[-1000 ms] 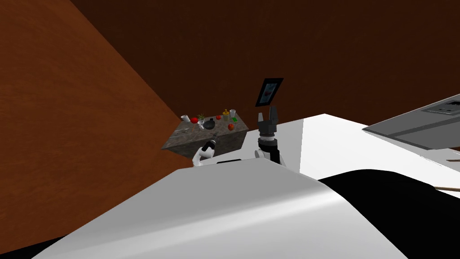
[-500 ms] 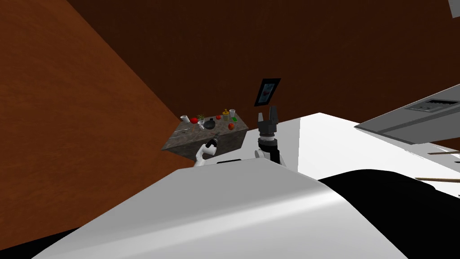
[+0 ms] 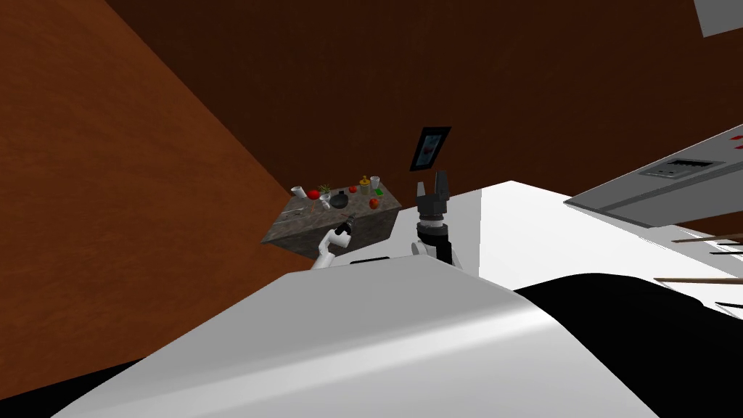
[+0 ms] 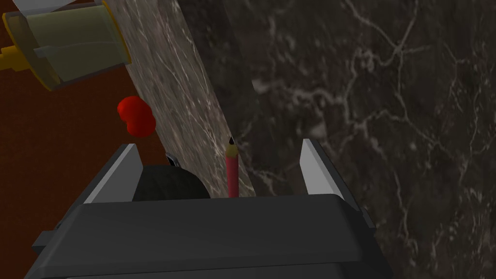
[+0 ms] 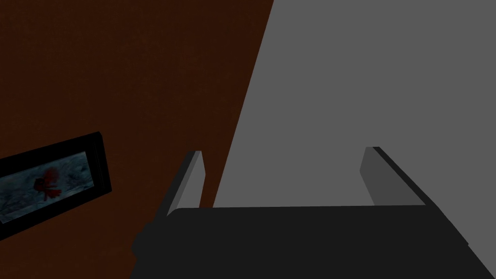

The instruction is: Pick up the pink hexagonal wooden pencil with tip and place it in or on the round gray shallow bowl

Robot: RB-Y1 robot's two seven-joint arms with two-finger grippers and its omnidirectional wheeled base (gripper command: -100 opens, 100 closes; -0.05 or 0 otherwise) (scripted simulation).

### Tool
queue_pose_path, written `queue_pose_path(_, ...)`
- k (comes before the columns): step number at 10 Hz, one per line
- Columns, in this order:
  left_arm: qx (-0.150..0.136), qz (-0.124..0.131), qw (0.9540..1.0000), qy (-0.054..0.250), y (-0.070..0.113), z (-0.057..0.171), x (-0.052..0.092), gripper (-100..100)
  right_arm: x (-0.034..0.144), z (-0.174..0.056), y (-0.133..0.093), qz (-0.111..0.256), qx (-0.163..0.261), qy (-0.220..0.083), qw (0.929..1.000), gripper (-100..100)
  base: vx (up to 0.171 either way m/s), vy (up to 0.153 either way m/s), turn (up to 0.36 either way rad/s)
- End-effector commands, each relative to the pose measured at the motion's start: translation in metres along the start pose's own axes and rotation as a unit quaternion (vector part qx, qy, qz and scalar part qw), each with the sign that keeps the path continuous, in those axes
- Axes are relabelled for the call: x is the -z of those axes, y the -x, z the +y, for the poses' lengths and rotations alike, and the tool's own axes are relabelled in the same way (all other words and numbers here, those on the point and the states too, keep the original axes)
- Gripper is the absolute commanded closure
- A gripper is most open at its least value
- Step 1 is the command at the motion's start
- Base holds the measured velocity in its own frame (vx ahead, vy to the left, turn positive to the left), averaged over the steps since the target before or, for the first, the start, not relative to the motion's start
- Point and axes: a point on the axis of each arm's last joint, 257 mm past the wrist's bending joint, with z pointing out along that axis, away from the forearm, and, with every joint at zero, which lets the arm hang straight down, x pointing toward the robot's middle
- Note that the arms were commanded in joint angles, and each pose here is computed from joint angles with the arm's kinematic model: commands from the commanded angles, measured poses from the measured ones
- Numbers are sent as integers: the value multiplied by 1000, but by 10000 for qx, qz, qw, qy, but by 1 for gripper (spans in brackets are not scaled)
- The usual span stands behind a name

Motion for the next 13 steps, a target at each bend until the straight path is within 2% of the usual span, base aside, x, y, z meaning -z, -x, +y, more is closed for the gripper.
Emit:
queue_pose_path(1,0,0,10000,0,0,0,0,0,0,0,0,0,0,0,10000,0,0,0,0)
queue_pose_path(2,3,-16,10000,1,2,5,-4,-100,0,0,0,0,0,0,10000,0,46,-11,-31)
queue_pose_path(4,7,-21,10000,13,4,7,-4,-100,0,0,0,0,0,0,10000,0,73,-25,-17)
queue_pose_path(5,5,-21,10000,3,4,6,-5,100,0,0,0,0,0,0,10000,0,7,-3,2)
queue_pose_path(9,10,-15,10000,60,3,12,-4,100,0,0,0,0,0,0,10000,0,-2,0,3)
queue_pose_path(10,10,-15,10000,60,3,12,-4,0,0,0,0,0,0,0,10000,0,0,0,0)
queue_pose_path(11,1,-5,10000,-1,1,2,-1,100,0,0,0,0,0,0,10000,0,-51,9,30)
queue_pose_path(12,3,-9,10000,20,2,6,-2,100,0,0,0,0,0,0,10000,0,-31,5,5)
queue_pose_path(13,3,-9,10000,17,1,5,-2,0,0,0,0,0,0,0,10000,0,0,0,0)
